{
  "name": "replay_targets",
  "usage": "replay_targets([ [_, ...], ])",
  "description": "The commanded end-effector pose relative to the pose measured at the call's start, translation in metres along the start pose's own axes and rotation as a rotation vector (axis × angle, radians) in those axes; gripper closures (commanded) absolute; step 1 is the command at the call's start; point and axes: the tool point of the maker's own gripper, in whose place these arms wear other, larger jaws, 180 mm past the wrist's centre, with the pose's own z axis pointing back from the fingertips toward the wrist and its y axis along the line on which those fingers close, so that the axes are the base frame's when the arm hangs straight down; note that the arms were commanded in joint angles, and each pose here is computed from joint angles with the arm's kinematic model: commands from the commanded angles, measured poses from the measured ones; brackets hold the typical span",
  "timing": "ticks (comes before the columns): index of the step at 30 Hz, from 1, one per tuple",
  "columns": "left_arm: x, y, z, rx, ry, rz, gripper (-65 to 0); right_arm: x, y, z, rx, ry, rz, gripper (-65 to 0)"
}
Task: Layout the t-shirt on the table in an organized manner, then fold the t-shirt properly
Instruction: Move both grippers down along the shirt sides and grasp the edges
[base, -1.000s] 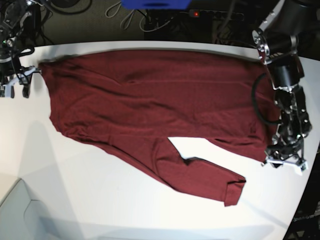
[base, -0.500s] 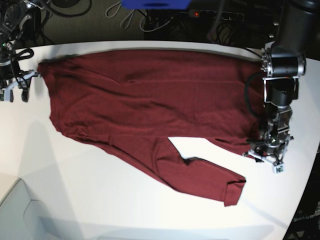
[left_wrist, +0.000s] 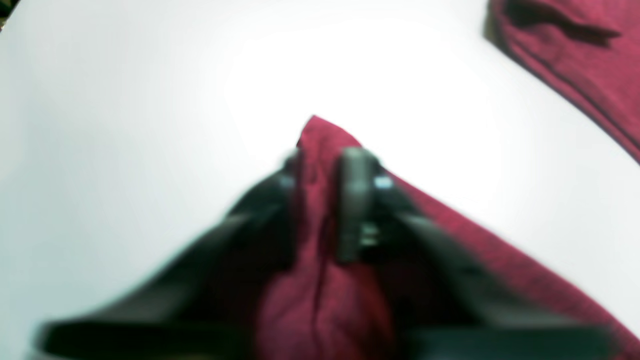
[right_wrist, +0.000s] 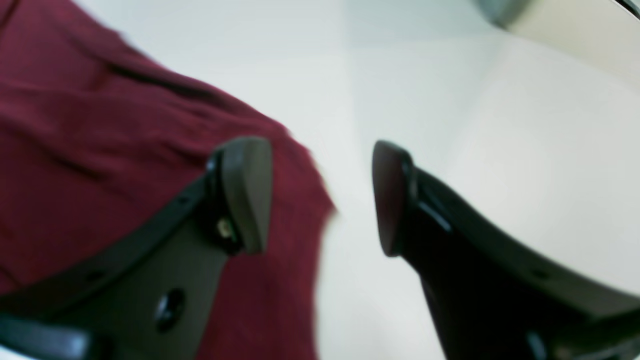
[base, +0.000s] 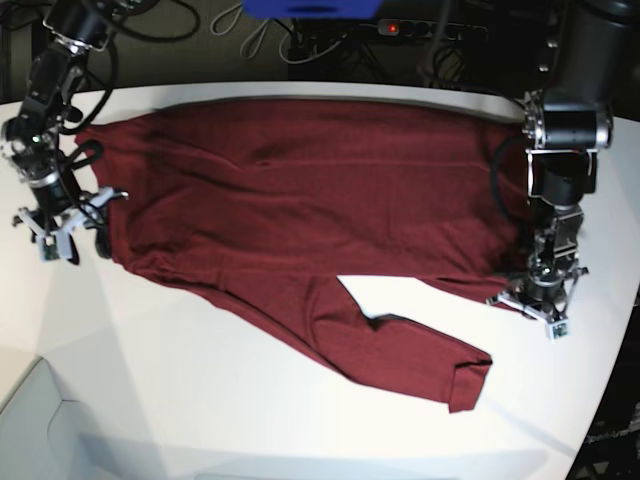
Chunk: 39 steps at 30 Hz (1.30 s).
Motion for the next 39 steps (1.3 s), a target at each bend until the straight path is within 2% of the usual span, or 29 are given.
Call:
replay_targets([
  [1,0.003,0.004,-0.001,0.010,0.021,0.004,0.0,0.027,0.004,-0.007,0.022,-0.075,0.018,-32.8],
  [4,0.004,0.004,-0.001,0.009,0.020,0.004,-1.5,0.041,0.036,-0.034,0.117,-0.054,0.048,-32.9],
  [6,0.005,0.004,-0.001,0.009,0.018,0.005,0.0,0.043,0.049,-0.054,0.165,-0.002,0.052,-32.9],
  [8,0.005,0.005,-0.001,0.012,0.018,0.008,-0.1,0.040,0.057,-0.071,0.197,0.046,0.042,-32.9],
  [14,0.007,0.004,-0.001,0.012,0.014,0.010,-0.1,0.034,0.060,-0.105,0.241,0.112,-0.024,-32.9],
  [20,0.013,0.015,-0.001,0.028,0.005,0.007,-0.1,0.016,0.053,-0.115,0.249,0.174,-0.061,-32.7],
  [30,0.021,0.016,-0.001,0.031,-0.009,0.009,-0.1,0.011,0.056,-0.115,0.255,0.184,-0.069,-32.2],
  [34,0.021,0.015,-0.001,0.029,-0.009,0.009,-0.1,0.013,0.055,-0.115,0.254,0.180,-0.068,-26.8],
  [39,0.021,0.015,-0.001,0.029,-0.009,0.009,-0.1,0.022,0.055,-0.118,0.254,0.110,-0.085,-19.2],
])
